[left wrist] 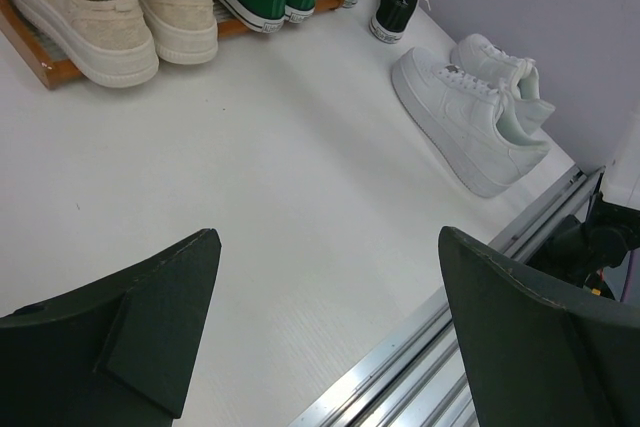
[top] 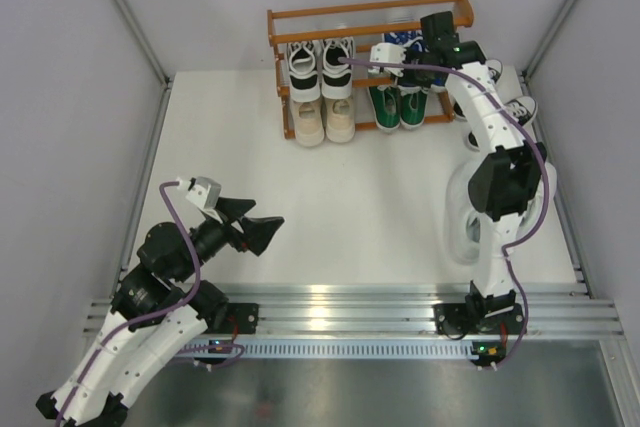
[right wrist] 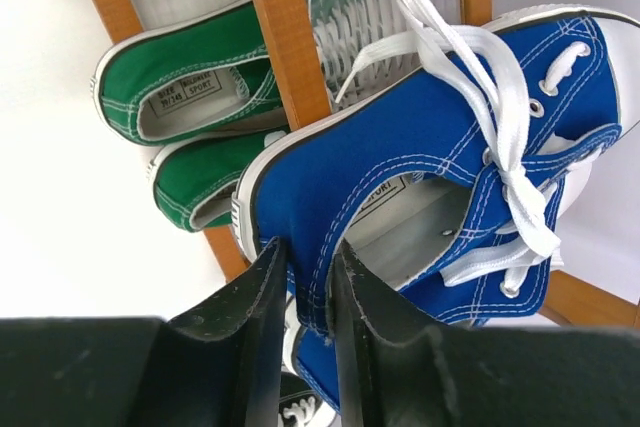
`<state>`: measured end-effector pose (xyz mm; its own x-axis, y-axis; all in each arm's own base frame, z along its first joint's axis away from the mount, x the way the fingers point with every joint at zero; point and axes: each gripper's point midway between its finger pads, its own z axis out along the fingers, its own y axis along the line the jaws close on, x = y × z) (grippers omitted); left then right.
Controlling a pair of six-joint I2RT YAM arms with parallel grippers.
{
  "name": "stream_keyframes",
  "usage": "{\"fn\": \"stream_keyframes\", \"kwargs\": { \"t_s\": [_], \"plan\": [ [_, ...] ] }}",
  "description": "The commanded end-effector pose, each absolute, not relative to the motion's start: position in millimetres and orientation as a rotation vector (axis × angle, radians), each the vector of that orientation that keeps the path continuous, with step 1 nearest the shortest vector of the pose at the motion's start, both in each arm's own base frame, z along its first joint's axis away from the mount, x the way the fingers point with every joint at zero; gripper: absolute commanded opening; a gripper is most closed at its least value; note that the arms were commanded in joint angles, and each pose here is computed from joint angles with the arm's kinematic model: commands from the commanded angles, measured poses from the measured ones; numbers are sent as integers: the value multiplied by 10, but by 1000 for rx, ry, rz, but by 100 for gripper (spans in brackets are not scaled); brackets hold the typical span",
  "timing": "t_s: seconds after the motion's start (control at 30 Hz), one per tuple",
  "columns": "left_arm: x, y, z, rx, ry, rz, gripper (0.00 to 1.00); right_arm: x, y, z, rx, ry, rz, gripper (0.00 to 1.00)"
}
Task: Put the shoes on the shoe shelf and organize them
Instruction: Place the shoe at the shoe shelf.
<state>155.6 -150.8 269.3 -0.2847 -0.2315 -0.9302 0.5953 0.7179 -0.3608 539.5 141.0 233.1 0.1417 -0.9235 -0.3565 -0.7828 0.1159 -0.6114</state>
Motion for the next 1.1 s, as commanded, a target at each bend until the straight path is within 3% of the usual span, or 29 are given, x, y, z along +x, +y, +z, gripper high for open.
{"fn": "stream_keyframes", "kwargs": {
  "t_s": [0.0,0.33,1.07],
  "plan": [
    [1570,-1496,2737,285,1652,-824,95,5550,1444,2832,-1523,1573,-292,17],
    [1573,-1495,2730,284,1654,-822,96,5516,1492,2942,-1472,1570,-246,18],
    [1561,-1495,2734,288,1645,-827,96,5167,1368,2786,-1704,1506,-229,21]
  ]
}}
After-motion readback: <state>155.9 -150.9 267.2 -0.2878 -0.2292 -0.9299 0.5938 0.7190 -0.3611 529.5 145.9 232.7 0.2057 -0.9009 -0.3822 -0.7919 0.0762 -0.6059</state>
